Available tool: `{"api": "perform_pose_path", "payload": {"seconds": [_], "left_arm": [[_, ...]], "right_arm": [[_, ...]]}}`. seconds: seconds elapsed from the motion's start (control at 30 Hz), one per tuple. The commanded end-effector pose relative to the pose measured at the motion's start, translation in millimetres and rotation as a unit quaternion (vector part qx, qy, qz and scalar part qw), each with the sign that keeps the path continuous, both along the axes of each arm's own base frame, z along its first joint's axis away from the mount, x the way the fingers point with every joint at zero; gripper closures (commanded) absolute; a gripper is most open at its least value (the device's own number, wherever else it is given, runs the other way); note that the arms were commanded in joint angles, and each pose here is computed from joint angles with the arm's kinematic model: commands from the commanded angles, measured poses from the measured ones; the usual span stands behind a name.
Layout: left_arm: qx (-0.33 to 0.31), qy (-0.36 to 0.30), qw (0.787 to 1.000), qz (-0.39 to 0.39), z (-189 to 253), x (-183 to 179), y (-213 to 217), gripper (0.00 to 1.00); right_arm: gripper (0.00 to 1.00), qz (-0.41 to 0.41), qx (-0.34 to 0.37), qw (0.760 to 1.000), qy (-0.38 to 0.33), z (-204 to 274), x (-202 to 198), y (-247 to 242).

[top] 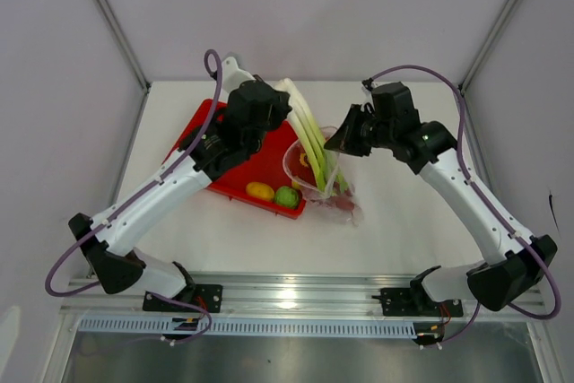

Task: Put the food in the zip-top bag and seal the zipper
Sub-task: Place the fake vegetable in the zipper food storage bag.

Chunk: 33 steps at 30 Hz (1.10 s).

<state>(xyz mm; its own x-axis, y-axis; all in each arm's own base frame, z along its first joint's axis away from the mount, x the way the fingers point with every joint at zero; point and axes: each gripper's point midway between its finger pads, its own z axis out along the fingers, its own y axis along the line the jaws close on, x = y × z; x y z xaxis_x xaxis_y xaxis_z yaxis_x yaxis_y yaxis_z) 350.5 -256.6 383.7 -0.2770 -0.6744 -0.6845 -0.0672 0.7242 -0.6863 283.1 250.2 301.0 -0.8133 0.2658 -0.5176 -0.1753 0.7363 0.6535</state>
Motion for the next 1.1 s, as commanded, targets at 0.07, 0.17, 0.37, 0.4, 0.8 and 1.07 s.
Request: {"api": "perform_pose_path", "payload": {"seconds": [0.07, 0.17, 0.37, 0.4, 0.8, 1.07], "left_arm": [[-0.007, -0.027, 0.999, -0.029, 13, -13, -28, 0.99], [0.003, -0.021, 0.999, -0.043, 5, -19, -37, 1.0], [0.033, -0.036, 0.999, -0.017, 6, -23, -30, 1.0], [0.038, -0.046, 0.998, -0.012, 12, -26, -29, 0.99], [0.041, -0.156, 0.982, 0.099, 69, -40, 30, 0.99], [0.034, -0.2, 0.972, 0.121, 91, -37, 34, 1.0]], "right_arm": [[1.0, -0.033, 0.077, 0.996, -0.018, 48, 21, 7], [1.0, -0.029, 0.09, 0.995, -0.011, 55, 25, 8], [1.0, -0.053, 0.095, 0.994, 0.007, 52, 28, 2], [1.0, -0.053, 0.094, 0.994, 0.01, 50, 28, 2], [1.0, -0.057, 0.11, 0.992, 0.019, 52, 24, 3], [1.0, -0.058, 0.116, 0.991, 0.026, 52, 24, 5]]}}
